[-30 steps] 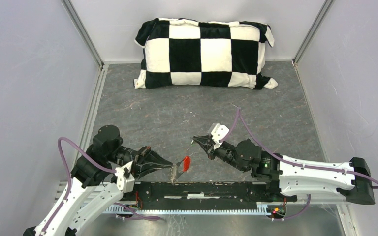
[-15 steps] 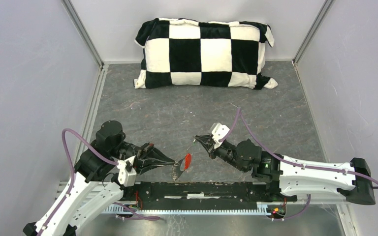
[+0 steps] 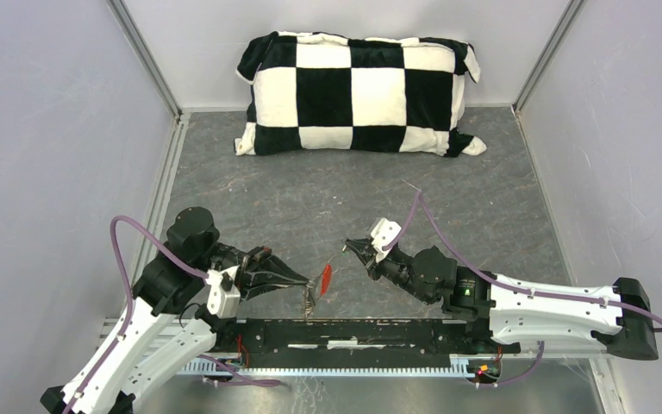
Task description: Put the keys on the keyring
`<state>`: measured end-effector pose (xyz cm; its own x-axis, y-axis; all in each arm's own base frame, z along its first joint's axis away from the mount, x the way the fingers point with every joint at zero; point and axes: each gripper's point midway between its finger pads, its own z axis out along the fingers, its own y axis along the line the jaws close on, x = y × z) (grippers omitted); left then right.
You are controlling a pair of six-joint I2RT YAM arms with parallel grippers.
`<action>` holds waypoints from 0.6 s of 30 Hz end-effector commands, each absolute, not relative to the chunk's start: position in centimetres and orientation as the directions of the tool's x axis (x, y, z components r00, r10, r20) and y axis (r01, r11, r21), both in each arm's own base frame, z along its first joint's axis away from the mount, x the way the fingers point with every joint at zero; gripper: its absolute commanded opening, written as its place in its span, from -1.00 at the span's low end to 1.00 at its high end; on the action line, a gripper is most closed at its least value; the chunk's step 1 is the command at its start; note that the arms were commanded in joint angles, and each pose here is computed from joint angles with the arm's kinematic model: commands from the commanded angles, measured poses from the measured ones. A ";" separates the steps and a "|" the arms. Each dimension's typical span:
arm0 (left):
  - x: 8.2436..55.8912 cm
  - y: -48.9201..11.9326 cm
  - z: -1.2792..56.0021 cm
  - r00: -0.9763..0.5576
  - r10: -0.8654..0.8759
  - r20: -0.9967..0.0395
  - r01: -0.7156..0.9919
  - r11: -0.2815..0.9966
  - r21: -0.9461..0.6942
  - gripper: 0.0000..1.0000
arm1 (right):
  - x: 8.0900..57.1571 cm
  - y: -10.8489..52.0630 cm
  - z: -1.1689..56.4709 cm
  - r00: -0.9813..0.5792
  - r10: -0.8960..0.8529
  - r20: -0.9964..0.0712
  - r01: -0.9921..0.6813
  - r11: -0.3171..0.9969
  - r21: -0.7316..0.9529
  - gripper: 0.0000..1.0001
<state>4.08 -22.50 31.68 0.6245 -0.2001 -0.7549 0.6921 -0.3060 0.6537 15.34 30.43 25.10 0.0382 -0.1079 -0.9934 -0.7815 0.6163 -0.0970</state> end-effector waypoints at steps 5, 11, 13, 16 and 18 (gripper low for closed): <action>3.6 -22.6 33.9 0.603 -0.238 -0.762 0.694 -0.315 0.647 -0.96 | 15.7 29.9 24.6 0.028 -0.105 -0.994 -0.762 0.641 -0.089 -0.99; 5.0 -23.2 34.0 0.560 -0.193 -0.806 0.751 -0.294 0.592 -0.96 | 16.2 29.9 19.9 -0.043 -0.230 -0.972 -0.749 0.651 -0.121 -0.99; 5.1 -23.3 34.2 0.551 -0.189 -0.813 0.760 -0.289 0.582 -0.96 | 16.3 30.1 17.9 -0.075 -0.272 -0.959 -0.747 0.653 -0.127 -1.00; 5.0 -23.3 34.6 0.549 -0.198 -0.812 0.760 -0.285 0.584 -0.96 | 16.2 30.6 15.3 -0.123 -0.306 -0.944 -0.757 0.644 -0.110 -1.00; 4.9 -23.3 34.9 0.543 -0.203 -0.815 0.762 -0.288 0.580 -0.96 | 16.1 31.1 13.7 -0.155 -0.312 -0.938 -0.774 0.628 -0.081 -1.00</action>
